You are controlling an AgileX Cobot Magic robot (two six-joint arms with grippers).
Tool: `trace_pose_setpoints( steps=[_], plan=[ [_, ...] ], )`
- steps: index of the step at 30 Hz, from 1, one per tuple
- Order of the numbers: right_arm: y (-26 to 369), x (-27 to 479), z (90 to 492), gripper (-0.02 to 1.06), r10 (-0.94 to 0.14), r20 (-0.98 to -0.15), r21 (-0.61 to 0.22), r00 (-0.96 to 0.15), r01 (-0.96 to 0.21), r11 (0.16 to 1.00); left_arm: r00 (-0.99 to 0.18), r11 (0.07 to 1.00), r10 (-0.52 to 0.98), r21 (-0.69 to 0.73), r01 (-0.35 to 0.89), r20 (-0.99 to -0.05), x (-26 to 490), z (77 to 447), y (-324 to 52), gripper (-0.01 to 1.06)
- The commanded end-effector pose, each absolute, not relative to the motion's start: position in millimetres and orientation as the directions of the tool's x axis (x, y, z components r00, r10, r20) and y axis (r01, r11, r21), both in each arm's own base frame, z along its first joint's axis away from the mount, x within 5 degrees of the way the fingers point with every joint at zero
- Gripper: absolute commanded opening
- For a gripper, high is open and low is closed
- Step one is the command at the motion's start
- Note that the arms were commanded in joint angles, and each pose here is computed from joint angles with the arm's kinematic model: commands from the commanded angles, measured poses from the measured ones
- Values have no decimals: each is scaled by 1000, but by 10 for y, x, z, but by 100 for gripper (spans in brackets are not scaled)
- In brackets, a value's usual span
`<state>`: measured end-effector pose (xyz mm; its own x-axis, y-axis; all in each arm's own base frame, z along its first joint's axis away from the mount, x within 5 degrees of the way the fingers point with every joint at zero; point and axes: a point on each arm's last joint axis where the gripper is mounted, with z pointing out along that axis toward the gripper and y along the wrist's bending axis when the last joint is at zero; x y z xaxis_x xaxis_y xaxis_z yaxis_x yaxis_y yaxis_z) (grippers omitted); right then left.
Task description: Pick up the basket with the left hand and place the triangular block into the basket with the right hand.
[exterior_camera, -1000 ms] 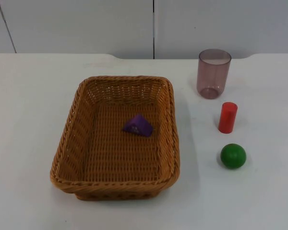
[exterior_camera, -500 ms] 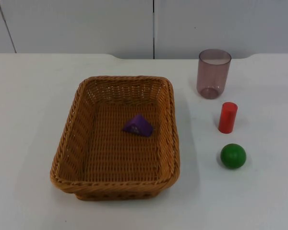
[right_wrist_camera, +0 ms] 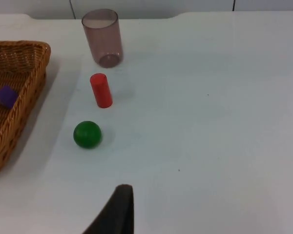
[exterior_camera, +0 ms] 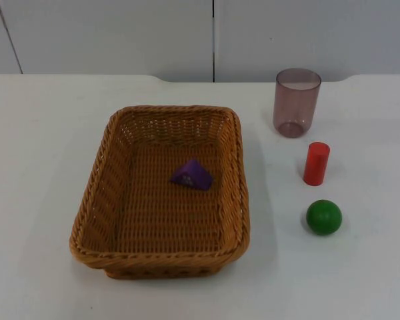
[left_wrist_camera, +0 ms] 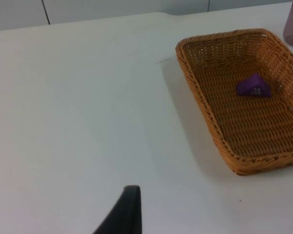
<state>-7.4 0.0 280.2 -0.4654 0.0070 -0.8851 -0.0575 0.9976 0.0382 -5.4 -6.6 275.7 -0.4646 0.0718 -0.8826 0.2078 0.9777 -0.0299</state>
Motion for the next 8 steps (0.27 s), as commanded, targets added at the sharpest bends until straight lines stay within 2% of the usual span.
trace_pose_setpoints(
  steps=[1,8],
  plan=[
    [0,-74,2806,105,11,-890,38,-456,-51,998,-469,984,54,-33,176,-882,-56,2747,-65,105],
    [0,-74,2806,105,11,-890,38,-456,-51,998,-472,996,9,-33,80,-882,-50,2747,-70,105]
  ],
)
